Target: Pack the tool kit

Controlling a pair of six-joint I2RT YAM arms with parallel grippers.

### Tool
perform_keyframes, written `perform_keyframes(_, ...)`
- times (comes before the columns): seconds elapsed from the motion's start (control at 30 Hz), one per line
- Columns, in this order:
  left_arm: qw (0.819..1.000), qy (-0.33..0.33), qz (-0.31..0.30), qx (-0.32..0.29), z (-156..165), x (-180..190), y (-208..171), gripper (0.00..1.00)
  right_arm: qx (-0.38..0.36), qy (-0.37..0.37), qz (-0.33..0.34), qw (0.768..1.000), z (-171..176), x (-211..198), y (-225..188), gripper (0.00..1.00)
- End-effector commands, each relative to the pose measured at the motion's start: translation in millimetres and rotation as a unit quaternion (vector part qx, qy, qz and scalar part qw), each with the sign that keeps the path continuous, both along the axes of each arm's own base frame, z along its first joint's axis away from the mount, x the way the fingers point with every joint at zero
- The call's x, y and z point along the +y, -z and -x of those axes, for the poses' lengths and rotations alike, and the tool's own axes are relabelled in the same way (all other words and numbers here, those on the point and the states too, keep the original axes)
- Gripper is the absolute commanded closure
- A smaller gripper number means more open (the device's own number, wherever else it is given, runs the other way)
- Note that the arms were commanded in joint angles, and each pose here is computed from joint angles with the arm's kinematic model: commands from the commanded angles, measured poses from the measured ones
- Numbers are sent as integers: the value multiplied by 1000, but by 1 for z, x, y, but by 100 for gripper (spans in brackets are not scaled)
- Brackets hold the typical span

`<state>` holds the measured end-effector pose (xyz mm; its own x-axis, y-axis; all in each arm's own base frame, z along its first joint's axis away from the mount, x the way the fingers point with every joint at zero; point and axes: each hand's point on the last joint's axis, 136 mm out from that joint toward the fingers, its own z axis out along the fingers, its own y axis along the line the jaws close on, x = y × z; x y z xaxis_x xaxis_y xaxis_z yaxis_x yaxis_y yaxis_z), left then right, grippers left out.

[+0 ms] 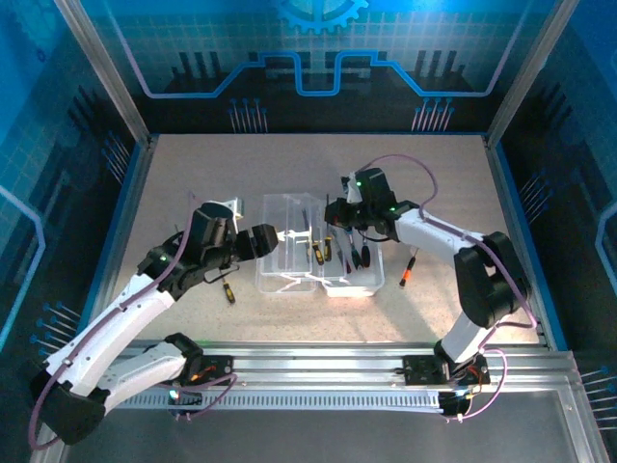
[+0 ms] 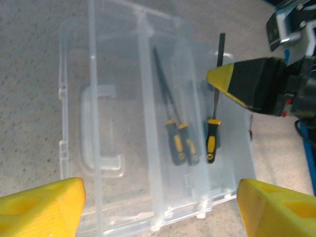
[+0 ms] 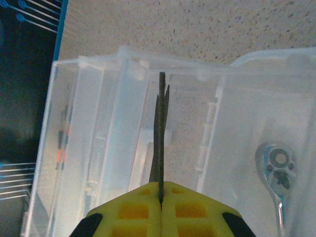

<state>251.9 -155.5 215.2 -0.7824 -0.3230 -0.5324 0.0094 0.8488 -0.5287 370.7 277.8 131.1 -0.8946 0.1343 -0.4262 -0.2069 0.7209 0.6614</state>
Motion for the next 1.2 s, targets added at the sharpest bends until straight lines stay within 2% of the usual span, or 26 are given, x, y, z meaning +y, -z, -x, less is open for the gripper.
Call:
perform_keyframes(0.0,1000,-13,-11,16,4,9,10,19,5,-33,-2,999,4,14,2,100)
perform_keyframes(0.17,1000,-13,-12,18,2,10,11,18,28,-31,-4,999,10,17,18,100)
perform_keyframes(0.37,999,-14,-16,27,1,11,17,17,36,-6,15,999,9,6,24,95)
perform_keyframes(0.47,999,-21,-19,32,2,14,22,11,31,4,22,999,8,2,20,89)
perform_keyframes(0.53,999,-23,-20,35,2,15,24,11,29,7,24,999,7,1,18,88)
perform_keyframes(0.6,999,-25,-20,38,3,16,26,10,24,14,27,999,6,-2,14,82)
perform_keyframes(0.83,998,-32,-26,43,3,20,30,1,21,14,19,1000,4,-1,6,80)
perform_keyframes(0.97,996,-58,-53,53,4,33,42,1,8,19,17,1000,5,-5,-4,80)
perform_keyframes(1.17,985,-113,-96,90,6,64,73,1,-46,25,8,999,14,-18,-47,77)
